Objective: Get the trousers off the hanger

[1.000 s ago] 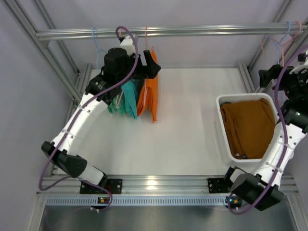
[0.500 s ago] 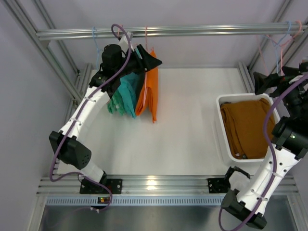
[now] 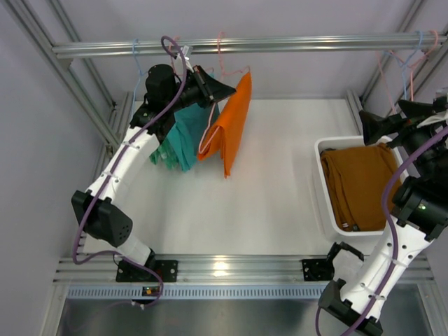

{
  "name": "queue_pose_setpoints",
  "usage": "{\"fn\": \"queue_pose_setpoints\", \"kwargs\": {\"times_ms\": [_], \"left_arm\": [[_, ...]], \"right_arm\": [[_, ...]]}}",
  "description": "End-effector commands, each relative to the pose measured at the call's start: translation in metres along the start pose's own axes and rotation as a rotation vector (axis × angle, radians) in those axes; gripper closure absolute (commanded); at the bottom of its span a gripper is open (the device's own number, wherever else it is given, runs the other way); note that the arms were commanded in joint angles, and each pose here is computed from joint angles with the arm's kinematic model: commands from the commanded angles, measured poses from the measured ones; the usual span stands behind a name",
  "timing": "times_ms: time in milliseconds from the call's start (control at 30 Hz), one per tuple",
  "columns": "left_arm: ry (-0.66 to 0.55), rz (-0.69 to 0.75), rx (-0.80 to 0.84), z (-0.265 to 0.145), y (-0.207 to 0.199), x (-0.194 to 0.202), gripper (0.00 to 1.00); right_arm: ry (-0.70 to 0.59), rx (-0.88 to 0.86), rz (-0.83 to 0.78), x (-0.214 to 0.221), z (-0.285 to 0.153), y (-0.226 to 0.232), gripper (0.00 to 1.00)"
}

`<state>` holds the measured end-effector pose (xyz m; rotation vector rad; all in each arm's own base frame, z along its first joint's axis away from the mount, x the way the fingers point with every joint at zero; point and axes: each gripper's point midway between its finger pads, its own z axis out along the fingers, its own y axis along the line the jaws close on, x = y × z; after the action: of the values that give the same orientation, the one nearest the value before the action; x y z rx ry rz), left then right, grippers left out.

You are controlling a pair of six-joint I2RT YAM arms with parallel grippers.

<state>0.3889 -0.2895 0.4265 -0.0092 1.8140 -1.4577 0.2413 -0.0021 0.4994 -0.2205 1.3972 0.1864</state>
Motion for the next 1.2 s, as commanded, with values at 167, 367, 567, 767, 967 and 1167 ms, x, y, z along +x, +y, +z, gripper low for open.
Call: {"fn": "queue_pose_setpoints", "kwargs": {"times_ms": [167, 367, 567, 767, 967, 1167], "left_arm": [[-0.157, 0.075, 0.221, -0.012, -0.082, -0.047, 1.00], [-0.208, 0.153, 0.270, -0.019, -0.128, -0.043, 1.00], [-0.245, 0.169, 0.246, -0.017, -0.151, -0.029, 1.00], [-0.264, 0.138, 0.145, -0.002, -0.151, -0.004, 1.00], [-0.290, 0.078, 0.071, 0.019, -0.159, 0.019, 1.00], [-0.370, 0.023, -0.005, 0.031, -0.171, 0.013, 1.00]], "right_arm": [[-0.029, -0.125, -0.004, -0.002, -0.002, 0.022, 0.01], [-0.028, -0.175, -0.017, 0.005, -0.003, 0.028, 0.00], [-0.018, -0.234, -0.032, 0.014, -0.006, 0.040, 0.00], [0.050, -0.267, 0.015, 0.045, -0.001, 0.051, 0.00], [0.160, -0.314, 0.043, 0.106, 0.013, 0.080, 0.00], [0.140, -0.388, 0.033, 0.143, 0.015, 0.129, 0.00]]}}
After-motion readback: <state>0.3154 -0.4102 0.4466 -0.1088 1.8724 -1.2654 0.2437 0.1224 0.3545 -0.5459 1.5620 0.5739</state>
